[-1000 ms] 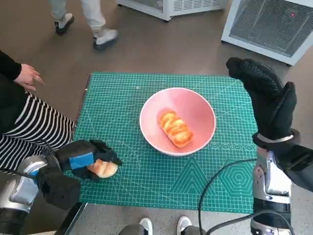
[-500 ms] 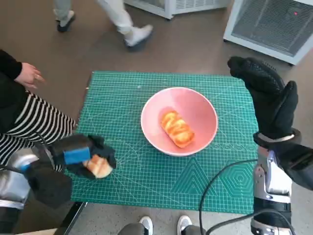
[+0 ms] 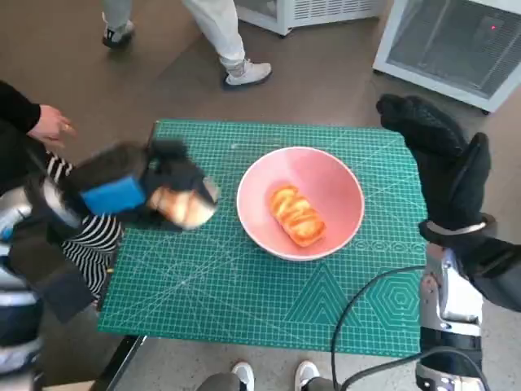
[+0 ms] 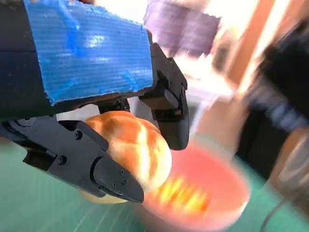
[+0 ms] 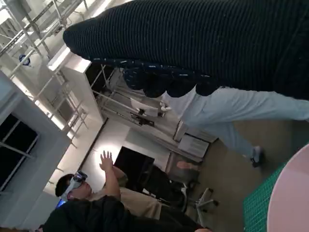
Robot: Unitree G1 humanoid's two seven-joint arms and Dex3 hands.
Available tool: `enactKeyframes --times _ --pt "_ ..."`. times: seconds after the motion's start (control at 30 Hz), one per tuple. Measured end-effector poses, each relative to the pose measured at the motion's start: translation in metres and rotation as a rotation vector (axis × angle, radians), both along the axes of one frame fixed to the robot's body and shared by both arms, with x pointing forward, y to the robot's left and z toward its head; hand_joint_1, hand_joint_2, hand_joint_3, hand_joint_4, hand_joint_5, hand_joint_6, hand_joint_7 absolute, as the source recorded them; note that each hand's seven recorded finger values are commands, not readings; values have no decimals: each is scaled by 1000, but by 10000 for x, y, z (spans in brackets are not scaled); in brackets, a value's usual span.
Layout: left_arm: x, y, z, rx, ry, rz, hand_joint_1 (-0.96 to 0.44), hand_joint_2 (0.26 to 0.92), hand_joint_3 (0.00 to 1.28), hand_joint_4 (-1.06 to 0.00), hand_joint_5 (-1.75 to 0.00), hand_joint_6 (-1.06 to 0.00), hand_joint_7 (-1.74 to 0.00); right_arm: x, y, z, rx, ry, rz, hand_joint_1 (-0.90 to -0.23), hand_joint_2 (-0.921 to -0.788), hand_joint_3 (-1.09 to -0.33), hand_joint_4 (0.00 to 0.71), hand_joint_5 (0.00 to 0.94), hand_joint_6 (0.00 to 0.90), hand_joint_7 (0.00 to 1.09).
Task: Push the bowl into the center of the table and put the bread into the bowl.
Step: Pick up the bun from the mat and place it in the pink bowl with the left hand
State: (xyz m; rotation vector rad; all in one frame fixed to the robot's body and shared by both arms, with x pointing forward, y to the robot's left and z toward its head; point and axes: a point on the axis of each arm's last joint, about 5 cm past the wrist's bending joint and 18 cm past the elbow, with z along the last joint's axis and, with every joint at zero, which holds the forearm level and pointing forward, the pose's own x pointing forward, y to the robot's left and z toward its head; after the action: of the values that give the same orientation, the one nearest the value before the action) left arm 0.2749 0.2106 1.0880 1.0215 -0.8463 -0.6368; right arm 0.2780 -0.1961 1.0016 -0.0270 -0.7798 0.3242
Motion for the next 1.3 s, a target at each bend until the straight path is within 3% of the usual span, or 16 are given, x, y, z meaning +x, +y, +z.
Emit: enactKeyframes --times 0.17,0.3,0.5,0.7,1.0,1.13,1.17,1.2,1.27,1.3 --pt "129 -346 164 -52 -108 -31 2 896 69 -690 -1168 -720 -1071 9 12 4 -1 -7 3 -704 -921 -616 143 1 43 460" --pt "220 -620 202 -61 -124 -65 2 898 44 -715 -1140 -744 -1043 16 15 2 -2 -9 4 -707 -921 -617 144 1 45 460" --pt "397 -913 113 -17 -10 -104 2 918 62 -675 -1205 -659 -1110 15 2 -7 -5 -13 -1 -704 -921 -622 144 1 46 458" --pt "536 -1128 -17 48 82 -87 1 920 87 -653 -1243 -620 -1137 9 -28 -4 -15 -19 -10 -684 -921 -636 138 0 39 452" --pt "652 -1343 -170 49 189 -56 0 920 104 -653 -1234 -580 -1187 -18 -44 -26 -18 -16 -23 -678 -921 -644 134 0 38 447" --pt "676 -1406 -237 98 233 -28 0 921 163 -590 -1275 -506 -1281 -35 -46 -29 -21 -14 -30 -684 -921 -644 134 0 38 446" --pt "681 -1417 -254 108 246 -20 -126 921 196 -508 -1125 -492 -1341 -40 -46 -28 -23 -14 -33 -687 -921 -644 134 0 39 446" --pt "684 -1427 -271 122 257 -14 -172 897 198 -459 -967 -444 -1235 -44 -46 -27 -24 -14 -34 -691 -921 -643 134 0 39 445" --pt "691 -1442 -300 167 277 2 -171 873 164 -443 -794 -426 -962 -51 -44 -19 -25 -16 -39 -694 -921 -643 134 0 39 445" --pt "693 -1446 -314 188 286 9 -181 866 119 -431 -614 -422 -730 -55 -43 -13 -25 -18 -41 -696 -921 -643 134 0 39 444"
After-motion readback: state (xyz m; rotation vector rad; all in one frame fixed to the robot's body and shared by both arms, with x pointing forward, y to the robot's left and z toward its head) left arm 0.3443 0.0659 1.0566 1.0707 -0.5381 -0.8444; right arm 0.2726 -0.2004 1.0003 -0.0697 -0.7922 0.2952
